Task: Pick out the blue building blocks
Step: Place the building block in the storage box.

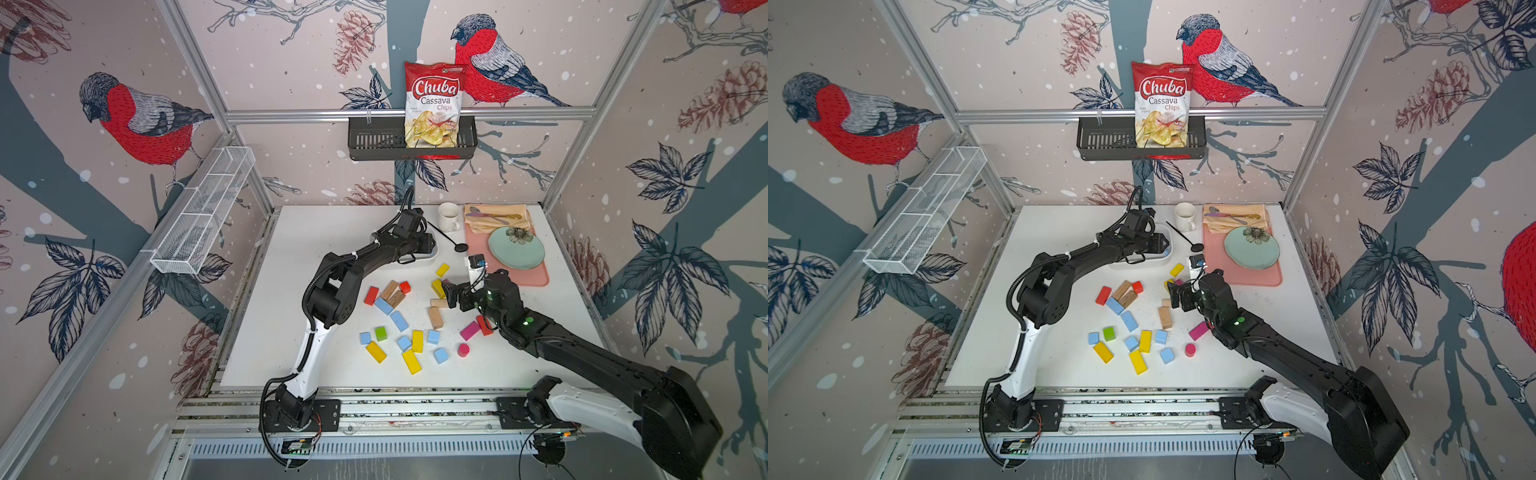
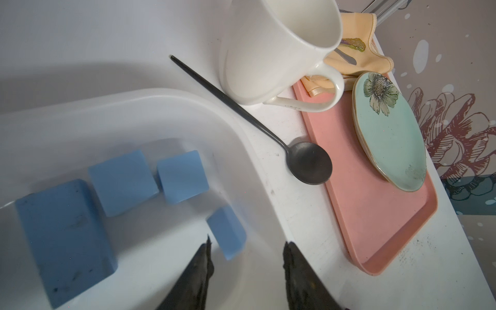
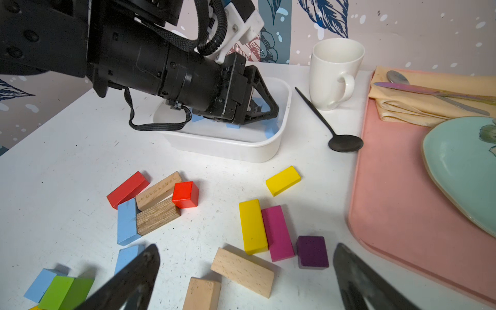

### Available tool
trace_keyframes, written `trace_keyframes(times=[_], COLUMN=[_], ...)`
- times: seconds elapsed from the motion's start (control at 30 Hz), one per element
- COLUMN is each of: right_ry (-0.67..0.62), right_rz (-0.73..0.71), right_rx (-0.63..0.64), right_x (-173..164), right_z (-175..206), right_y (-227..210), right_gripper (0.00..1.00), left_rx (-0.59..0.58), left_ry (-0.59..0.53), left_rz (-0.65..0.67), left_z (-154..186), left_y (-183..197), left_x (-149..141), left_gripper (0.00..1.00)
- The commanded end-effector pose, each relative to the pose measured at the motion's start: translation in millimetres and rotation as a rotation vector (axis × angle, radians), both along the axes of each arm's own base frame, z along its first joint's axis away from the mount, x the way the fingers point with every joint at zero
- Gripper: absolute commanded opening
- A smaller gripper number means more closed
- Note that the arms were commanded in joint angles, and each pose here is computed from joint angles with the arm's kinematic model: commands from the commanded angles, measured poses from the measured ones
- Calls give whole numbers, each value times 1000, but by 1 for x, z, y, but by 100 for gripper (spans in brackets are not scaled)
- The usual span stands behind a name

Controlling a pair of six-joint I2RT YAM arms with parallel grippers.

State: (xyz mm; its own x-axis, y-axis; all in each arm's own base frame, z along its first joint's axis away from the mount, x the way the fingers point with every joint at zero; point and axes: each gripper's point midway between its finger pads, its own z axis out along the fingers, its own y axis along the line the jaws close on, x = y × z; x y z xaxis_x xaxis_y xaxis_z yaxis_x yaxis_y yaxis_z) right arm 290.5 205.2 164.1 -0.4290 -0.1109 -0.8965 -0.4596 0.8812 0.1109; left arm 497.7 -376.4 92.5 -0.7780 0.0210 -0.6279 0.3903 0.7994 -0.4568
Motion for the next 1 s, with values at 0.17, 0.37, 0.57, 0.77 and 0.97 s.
trace_keyframes(times=[0.17,0.37,0.57,0.77,0.97], right_ry=[-11,-4,13,36,87], right_rz=[1,16,72,127,161], right_rx=[18,21,29,25,-71], right_x=[2,2,-2,-7,-16], right_z=[4,3,1,-2,-19], right_y=[2,4,14,23,37], right_gripper=[100,100,100,100,100], left_rx=[-32,-39,-36,-2,6], left_ry=[-48,-124,-205,-286,-395], left_rz=[-7,-2,20,38,44], left_z=[26,56,78,92,107], left_y=[0,12,34,61,85], left_x=[-1,-13,-32,-55,-80], left_gripper=[59,62,67,75,79])
